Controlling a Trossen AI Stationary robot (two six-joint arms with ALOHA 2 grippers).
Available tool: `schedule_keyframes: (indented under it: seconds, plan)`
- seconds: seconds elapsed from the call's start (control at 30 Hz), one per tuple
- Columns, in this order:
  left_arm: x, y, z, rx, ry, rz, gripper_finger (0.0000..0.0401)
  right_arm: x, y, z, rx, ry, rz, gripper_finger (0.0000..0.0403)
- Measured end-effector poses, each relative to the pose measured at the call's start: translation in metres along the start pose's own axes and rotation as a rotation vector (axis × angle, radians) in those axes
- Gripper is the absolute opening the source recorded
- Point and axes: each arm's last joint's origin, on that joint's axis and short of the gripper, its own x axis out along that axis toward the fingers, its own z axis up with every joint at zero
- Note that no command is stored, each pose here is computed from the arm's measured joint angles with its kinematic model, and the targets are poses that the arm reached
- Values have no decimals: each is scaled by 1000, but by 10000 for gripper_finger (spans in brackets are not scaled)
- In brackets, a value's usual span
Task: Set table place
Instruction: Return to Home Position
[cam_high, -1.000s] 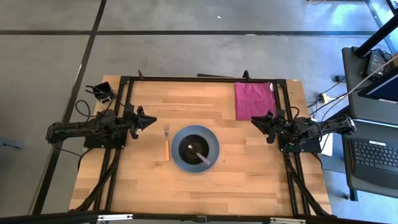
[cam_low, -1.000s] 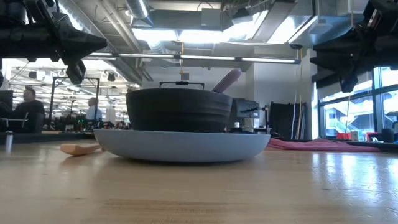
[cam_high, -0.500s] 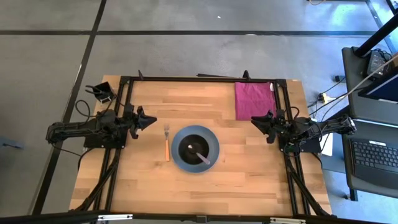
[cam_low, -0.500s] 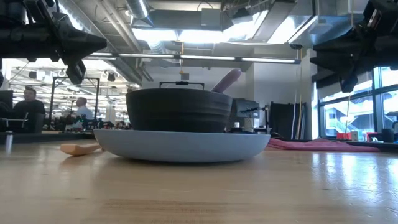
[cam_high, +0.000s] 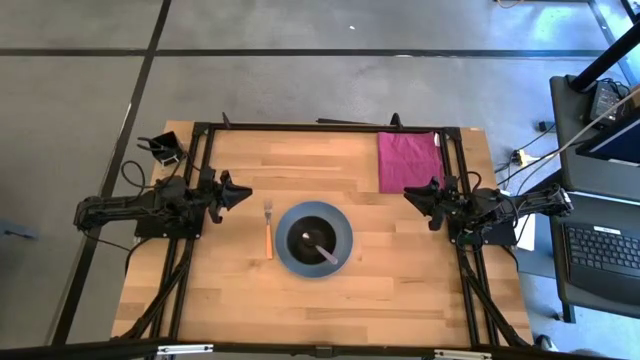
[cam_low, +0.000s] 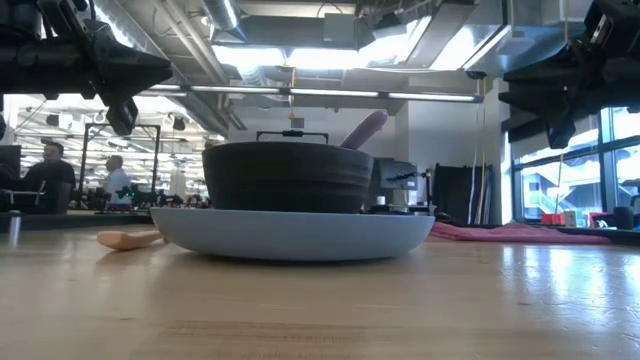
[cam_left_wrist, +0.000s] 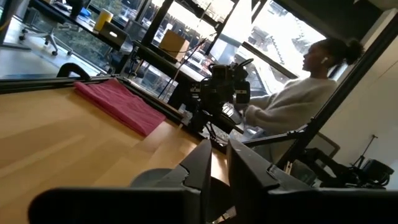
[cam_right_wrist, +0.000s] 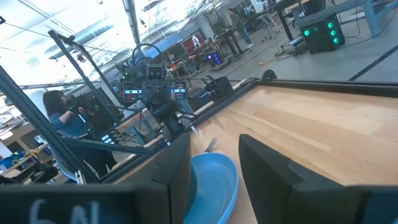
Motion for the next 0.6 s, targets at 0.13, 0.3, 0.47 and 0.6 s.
schedule_keyframes:
  seconds: [0.13, 0.3, 0.47, 0.6]
  plan:
    - [0, 0, 0, 0, 0, 0, 52, 0, 0, 0, 0, 0, 0, 137]
    - [0, 0, 0, 0, 0, 0, 59, 0, 0, 0, 0, 0, 0, 137]
    - [0, 0, 0, 0, 0, 0, 65, 0, 0, 0, 0, 0, 0, 137]
    - [0, 0, 0, 0, 0, 0, 69, 0, 0, 0, 0, 1, 0, 137]
